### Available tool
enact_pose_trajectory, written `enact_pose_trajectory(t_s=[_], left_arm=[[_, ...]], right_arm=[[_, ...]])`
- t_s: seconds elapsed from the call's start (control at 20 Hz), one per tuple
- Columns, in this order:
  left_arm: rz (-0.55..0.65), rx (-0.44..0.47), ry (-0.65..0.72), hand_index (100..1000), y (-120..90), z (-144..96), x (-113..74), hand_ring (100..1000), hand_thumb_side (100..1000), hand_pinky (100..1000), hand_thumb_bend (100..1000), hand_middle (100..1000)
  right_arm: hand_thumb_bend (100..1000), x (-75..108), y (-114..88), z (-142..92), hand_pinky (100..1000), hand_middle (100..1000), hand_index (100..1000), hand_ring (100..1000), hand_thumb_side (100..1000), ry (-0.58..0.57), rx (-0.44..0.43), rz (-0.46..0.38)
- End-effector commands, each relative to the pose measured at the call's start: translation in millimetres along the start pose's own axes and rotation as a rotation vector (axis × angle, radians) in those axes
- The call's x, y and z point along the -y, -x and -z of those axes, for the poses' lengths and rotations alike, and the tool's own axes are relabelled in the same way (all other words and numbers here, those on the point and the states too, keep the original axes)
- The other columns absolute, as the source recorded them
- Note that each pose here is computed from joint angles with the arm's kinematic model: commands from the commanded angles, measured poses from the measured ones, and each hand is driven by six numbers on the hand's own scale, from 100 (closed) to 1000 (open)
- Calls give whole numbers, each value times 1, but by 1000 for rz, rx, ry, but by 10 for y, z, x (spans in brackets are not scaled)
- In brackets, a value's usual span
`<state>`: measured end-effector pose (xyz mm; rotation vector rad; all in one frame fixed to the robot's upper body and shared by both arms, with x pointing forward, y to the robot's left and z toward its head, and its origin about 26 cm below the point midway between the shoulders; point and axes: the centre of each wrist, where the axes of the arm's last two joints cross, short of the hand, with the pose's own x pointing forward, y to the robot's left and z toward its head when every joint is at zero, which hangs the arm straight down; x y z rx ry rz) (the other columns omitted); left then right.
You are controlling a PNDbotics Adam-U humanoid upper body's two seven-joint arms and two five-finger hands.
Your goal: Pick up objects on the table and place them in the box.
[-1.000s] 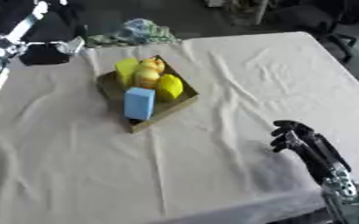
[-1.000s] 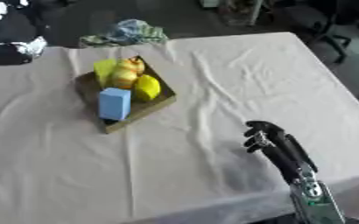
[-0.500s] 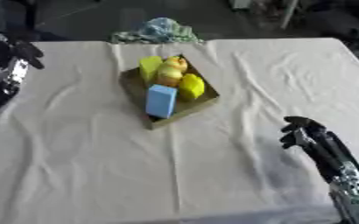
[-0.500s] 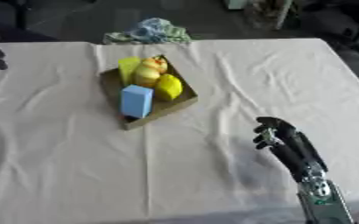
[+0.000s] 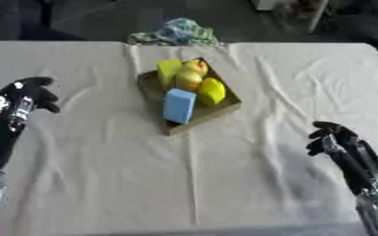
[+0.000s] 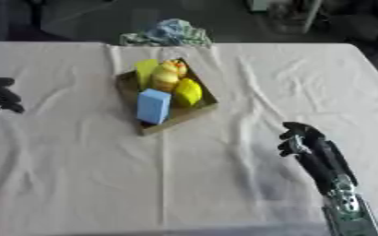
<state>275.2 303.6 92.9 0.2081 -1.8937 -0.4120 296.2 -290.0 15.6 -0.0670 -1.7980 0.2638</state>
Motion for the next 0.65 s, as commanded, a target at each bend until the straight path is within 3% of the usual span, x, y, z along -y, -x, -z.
enact_pose_trajectory(t_s=[0.05,0.65], left_arm=[[-13,-15,-3,773,19,-23,0,509,901,652,100,519],[-46,-83,42,770,136,-101,137,499,952,646,100,511]], right_arm=[[100,80,-96,34,508,559,757,535,578,28,39,-6],[100,77,-114,35,507,553,753,531,569,53,48,5]])
